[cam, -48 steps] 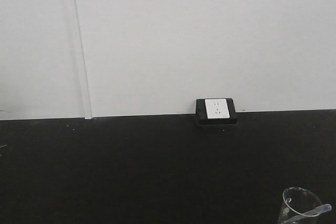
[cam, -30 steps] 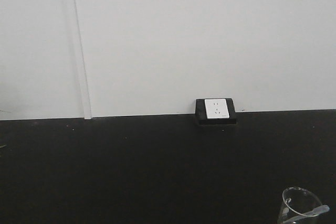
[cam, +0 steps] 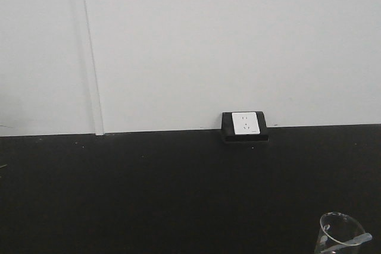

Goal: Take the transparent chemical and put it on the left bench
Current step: 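Lower the right gripper around the clear pipette standing in the beaker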

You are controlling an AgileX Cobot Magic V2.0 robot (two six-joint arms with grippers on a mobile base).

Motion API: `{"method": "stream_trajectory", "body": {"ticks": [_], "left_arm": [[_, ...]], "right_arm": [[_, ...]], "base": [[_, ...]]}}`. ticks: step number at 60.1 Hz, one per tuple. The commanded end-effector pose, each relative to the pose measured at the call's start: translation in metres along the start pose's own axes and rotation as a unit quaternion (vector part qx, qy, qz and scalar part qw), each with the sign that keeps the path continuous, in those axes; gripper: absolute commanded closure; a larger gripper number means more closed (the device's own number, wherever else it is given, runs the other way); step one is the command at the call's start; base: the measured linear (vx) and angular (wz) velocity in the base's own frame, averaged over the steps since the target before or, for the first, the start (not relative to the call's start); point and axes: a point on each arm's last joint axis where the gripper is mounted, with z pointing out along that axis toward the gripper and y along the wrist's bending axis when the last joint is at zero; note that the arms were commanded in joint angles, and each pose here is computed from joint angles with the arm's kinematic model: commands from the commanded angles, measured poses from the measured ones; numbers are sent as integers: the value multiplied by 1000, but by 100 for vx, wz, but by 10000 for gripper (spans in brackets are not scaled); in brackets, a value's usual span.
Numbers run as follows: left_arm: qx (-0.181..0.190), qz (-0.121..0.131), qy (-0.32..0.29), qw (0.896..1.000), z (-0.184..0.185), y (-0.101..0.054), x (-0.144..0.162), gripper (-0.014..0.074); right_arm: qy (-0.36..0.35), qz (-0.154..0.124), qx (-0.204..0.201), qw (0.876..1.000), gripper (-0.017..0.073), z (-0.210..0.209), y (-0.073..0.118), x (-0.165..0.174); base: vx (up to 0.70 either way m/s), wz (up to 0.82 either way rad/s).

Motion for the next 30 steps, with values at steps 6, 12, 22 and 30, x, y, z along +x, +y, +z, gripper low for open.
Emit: {"method": "stream_trajectory", "body": {"ticks": [6,12,22,30], "left_arm": [[-1,-4,-41,999,-1,0,-3,597],[-1,-4,-41,999,-1,0,-3,597],[-1,-4,-41,999,-1,0,-3,597],[-1,-4,-41,999,-1,0,-3,597]], "right_arm": [[-43,-12,1,999,566,0,0,-5],[-56,-6,-1,998,566,-1,1,-8],[-100,1,-5,995,566,-2,1,-16],[-152,56,-13,987,565,-5,1,-27]], "base": [[0,0],[0,0],[0,0],[0,0]]}}
